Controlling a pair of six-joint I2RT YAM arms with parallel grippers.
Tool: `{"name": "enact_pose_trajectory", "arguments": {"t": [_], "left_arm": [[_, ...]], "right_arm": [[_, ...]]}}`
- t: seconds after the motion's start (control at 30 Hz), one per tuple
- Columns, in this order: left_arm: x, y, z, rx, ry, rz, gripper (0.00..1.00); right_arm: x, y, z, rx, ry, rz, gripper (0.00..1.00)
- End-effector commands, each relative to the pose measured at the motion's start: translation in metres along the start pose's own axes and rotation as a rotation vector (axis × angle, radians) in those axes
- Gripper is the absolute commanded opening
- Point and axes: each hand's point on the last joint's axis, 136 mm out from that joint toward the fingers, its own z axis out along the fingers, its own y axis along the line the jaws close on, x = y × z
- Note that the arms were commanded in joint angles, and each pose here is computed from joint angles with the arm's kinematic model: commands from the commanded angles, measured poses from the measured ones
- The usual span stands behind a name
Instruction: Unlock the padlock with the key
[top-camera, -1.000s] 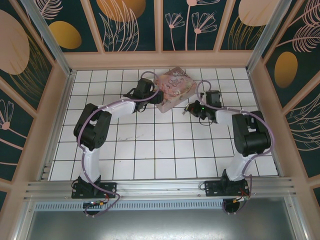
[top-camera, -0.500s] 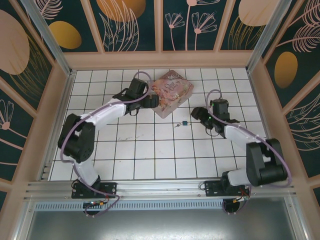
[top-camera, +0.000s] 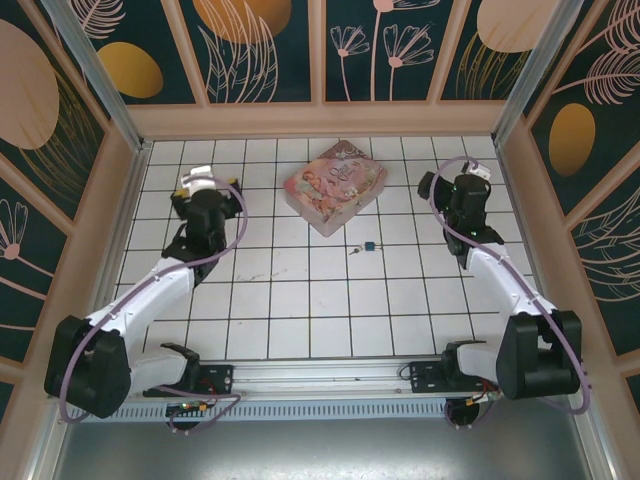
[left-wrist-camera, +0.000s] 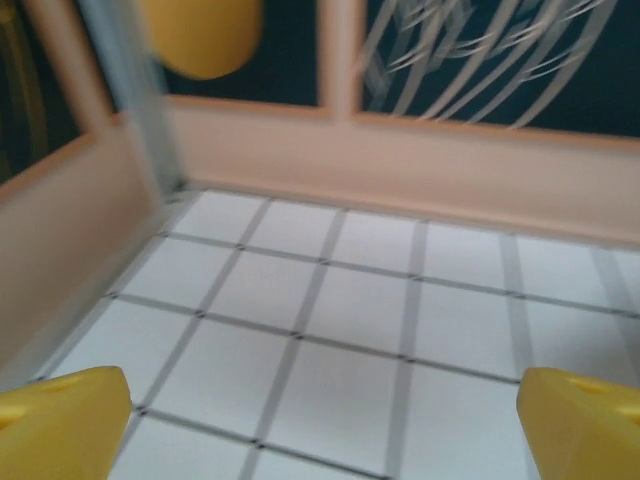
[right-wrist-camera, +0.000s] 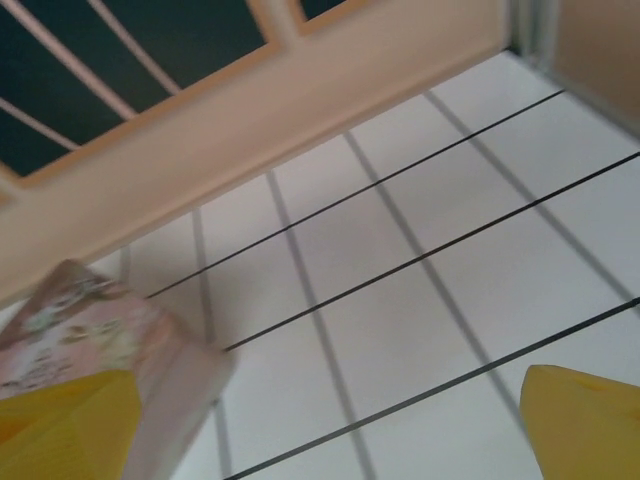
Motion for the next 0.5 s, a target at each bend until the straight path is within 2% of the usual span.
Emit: {"name": "enact_pose_trajectory", "arguments": {"t": [0.0, 0.1, 0.17, 0.3, 0.47], "left_arm": [[-0.002, 0.032, 0.008, -0.091, -0.104, 0.029, 0.99], [0.028, 0.04, 0.014, -0.087, -0.106, 0.076, 0.99], [0.043, 0.048, 0.016, -0.09, -0.122, 0.049, 0.99], [0.059, 0.056, 0.01, -0.034, -0.199, 0.026, 0.99], [0.069, 0.06, 0.017, 0.052, -0.204, -0.017, 0.99]], "right_arm": [[0.001, -0.027, 0.013, 0.106, -0.09, -0.132, 0.98], [0.02, -0.044, 0.015, 0.136, -0.116, -0.164, 0.98], [0.03, -0.051, 0.013, 0.122, -0.146, -0.17, 0.98], [0.045, -0.056, 0.0, 0.035, -0.246, -0.19, 0.98], [0.058, -0.059, -0.012, -0.078, -0.319, -0.19, 0.97]]}}
